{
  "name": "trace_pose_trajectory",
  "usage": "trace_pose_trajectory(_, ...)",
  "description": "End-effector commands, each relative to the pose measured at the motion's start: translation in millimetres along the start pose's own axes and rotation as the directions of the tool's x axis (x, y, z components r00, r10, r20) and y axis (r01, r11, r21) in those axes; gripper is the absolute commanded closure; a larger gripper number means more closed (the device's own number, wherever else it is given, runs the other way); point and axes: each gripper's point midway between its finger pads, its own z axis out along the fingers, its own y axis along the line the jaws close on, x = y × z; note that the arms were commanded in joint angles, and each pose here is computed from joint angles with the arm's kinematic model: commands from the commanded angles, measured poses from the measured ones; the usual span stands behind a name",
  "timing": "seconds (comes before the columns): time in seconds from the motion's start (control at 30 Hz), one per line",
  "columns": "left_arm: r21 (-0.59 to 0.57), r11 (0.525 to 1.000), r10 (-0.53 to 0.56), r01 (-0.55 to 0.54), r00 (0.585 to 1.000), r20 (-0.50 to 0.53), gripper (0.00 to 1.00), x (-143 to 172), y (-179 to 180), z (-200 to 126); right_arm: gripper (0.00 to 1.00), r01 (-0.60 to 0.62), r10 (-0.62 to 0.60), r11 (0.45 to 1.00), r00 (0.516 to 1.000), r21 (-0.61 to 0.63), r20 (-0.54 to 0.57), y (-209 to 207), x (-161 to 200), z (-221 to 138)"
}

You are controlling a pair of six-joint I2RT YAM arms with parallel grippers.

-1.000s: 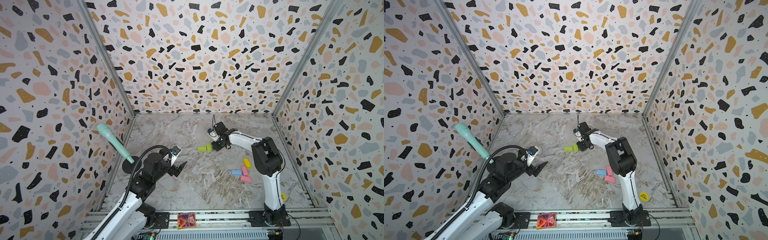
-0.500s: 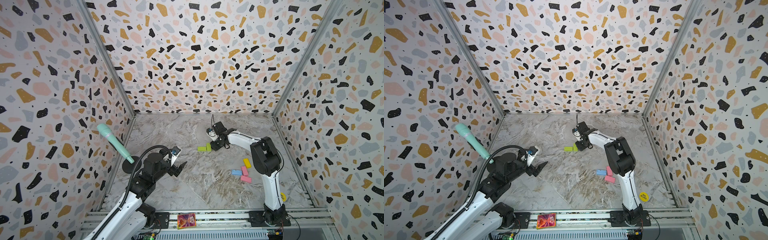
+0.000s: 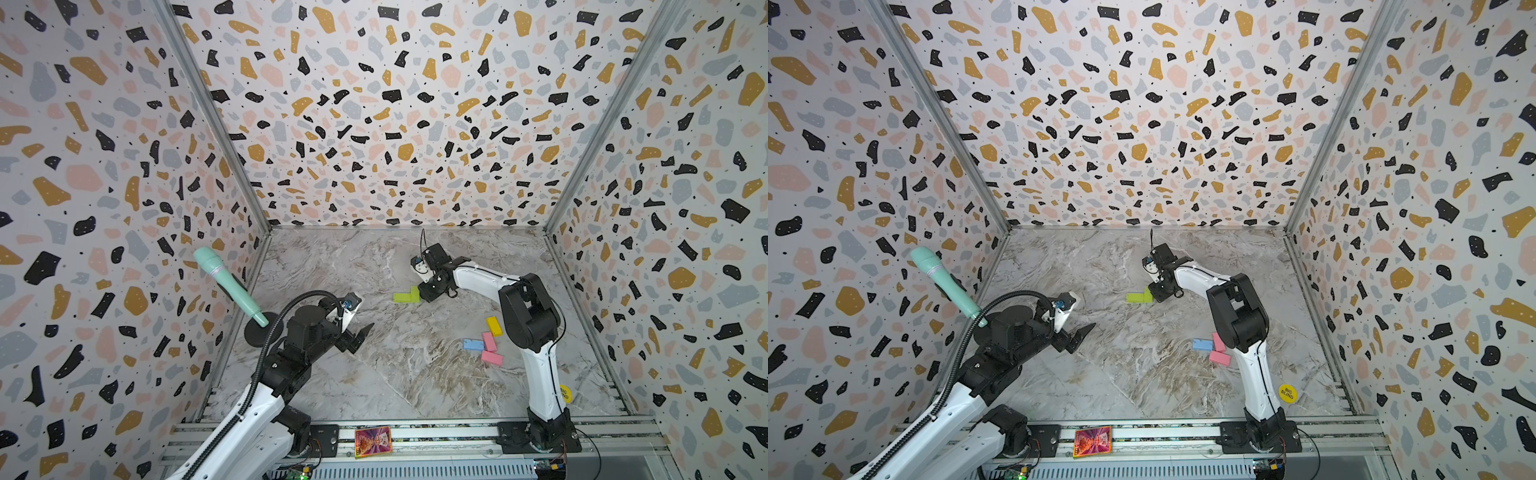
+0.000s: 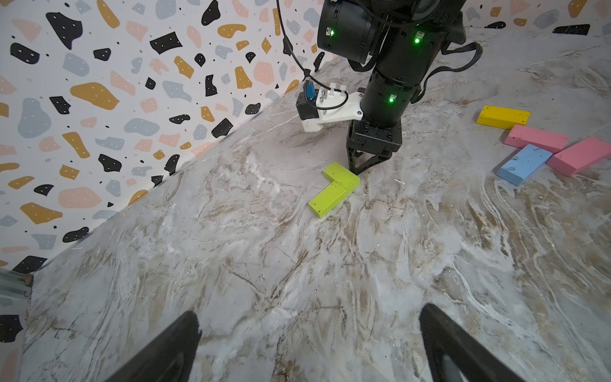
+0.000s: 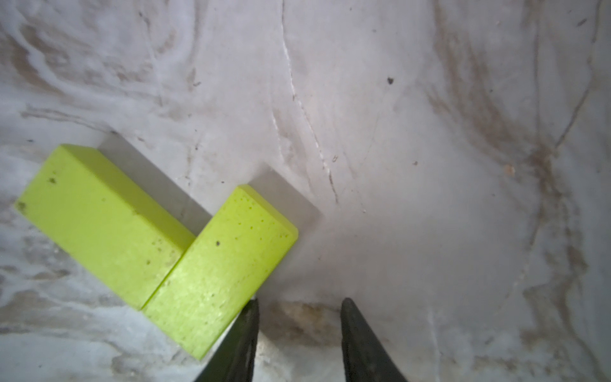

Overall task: Assemble the letter t with building blocks
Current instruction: Adjust the building block at the center of the board, then pick up the building block from the center of the board.

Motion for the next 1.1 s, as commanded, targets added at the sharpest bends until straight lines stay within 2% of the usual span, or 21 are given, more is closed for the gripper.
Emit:
trace_pose_trajectory(0.0,0.002,1.0,0.009,-0.009,1.0,0.024,0.01,-4.7,-0.9,0.1,0.58,-0.042,0.042,0.999,0.999,0.027,-0.004,-10.2,-0.3,-21.4)
trace_pose_trajectory(0.2,0.0,1.0,0.007,-0.007,1.0,0.025,0.0,-5.0,-0.4,0.3,0.52,-0.095,0.095,0.995,0.995,0.017,0.017,-14.0,5.9,-65.0)
trace_pose_trajectory(0.3,-0.004,1.0,0.003,-0.003,1.0,0.024,0.01,-5.0,0.2,0.9,0.51,-0.145,0.145,0.989,0.989,0.025,0.011,-14.8,20.8,-85.0)
trace_pose_trajectory(0.57,-0.047,0.999,-0.004,0.006,0.999,0.045,0.01,-11.7,8.4,-2.3,0.51,-0.343,0.36,0.929,0.925,0.136,-0.12,-39.7,119.6,-119.0)
trace_pose_trajectory(0.77,-0.068,0.998,-0.004,0.007,0.999,0.046,0.0,-11.7,12.2,-2.2,0.51,-0.456,0.475,0.878,0.866,0.142,-0.154,-51.3,175.4,-125.8)
trace_pose_trajectory(1.07,-0.058,0.998,-0.001,0.003,0.999,0.038,0.01,-10.2,10.6,0.0,0.51,-0.554,0.578,0.814,0.802,0.175,-0.15,-73.7,206.6,-110.7)
